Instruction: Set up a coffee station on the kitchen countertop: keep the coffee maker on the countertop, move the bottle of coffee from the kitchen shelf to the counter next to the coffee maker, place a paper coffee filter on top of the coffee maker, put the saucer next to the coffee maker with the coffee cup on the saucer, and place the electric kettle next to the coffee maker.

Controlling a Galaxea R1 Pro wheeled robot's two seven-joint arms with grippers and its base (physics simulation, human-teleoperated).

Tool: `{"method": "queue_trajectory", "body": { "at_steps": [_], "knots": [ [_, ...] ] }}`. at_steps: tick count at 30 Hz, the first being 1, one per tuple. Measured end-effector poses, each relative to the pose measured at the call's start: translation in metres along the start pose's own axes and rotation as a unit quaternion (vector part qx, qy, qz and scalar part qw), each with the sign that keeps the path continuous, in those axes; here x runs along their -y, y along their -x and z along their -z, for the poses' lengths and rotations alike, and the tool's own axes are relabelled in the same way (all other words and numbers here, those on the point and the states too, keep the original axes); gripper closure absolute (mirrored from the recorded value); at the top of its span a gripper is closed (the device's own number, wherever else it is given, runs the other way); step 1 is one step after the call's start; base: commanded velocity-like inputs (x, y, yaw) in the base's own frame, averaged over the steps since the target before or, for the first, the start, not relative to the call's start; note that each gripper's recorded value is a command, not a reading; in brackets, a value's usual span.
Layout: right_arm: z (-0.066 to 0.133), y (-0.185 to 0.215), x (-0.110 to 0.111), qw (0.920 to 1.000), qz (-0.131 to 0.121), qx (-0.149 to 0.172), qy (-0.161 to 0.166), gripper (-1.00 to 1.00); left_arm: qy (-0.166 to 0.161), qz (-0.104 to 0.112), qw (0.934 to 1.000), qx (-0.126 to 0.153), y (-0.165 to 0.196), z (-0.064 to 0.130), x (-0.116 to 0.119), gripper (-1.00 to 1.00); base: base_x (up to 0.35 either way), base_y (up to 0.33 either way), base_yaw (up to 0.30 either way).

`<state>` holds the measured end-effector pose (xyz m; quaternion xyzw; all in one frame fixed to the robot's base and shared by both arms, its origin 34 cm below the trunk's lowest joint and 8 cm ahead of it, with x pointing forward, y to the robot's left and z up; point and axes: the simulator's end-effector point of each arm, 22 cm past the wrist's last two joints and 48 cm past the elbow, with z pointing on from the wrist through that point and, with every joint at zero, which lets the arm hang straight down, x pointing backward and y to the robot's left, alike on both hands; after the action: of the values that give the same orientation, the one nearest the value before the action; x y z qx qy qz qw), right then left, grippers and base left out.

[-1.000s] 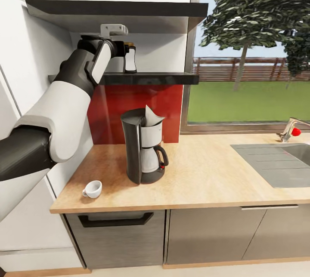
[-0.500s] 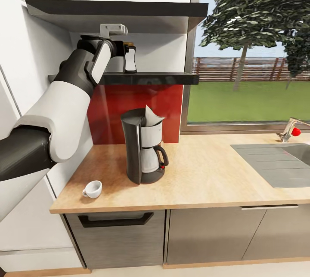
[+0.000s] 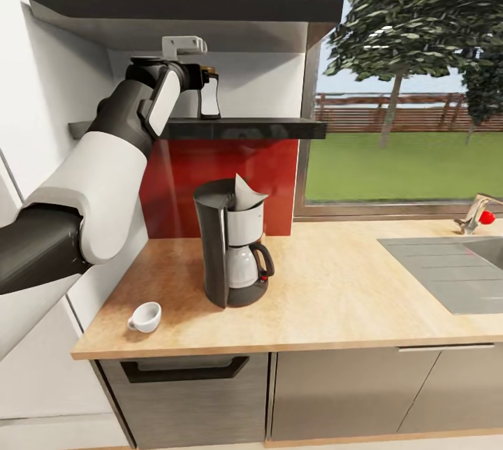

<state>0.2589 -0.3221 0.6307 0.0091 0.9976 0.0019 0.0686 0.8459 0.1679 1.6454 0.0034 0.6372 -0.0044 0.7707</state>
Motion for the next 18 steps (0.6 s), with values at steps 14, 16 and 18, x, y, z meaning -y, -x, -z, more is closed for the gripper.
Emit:
{"method": "queue_trajectory", "body": {
  "at_steps": [14, 16, 18],
  "knots": [
    [0.0002, -0.0007, -0.0079, 0.9998, 0.000, -0.002, 0.018, -1.00, 0.000, 0.001, 1.0000, 0.001, 0.0001, 0.0000, 0.0007, -1.00, 0.144, 0.000, 0.000],
    [0.0002, -0.0006, -0.0082, 0.9998, 0.000, -0.002, 0.018, -1.00, 0.000, 0.001, 1.0000, 0.001, 0.0003, 0.0000, 0.0008, -1.00, 0.018, 0.000, 0.000],
    [0.0002, -0.0006, -0.0084, 0.9998, 0.000, -0.002, 0.019, -1.00, 0.000, 0.001, 1.0000, 0.001, 0.0001, 0.0000, 0.0008, -1.00, 0.009, 0.000, 0.000]
  ]
}}
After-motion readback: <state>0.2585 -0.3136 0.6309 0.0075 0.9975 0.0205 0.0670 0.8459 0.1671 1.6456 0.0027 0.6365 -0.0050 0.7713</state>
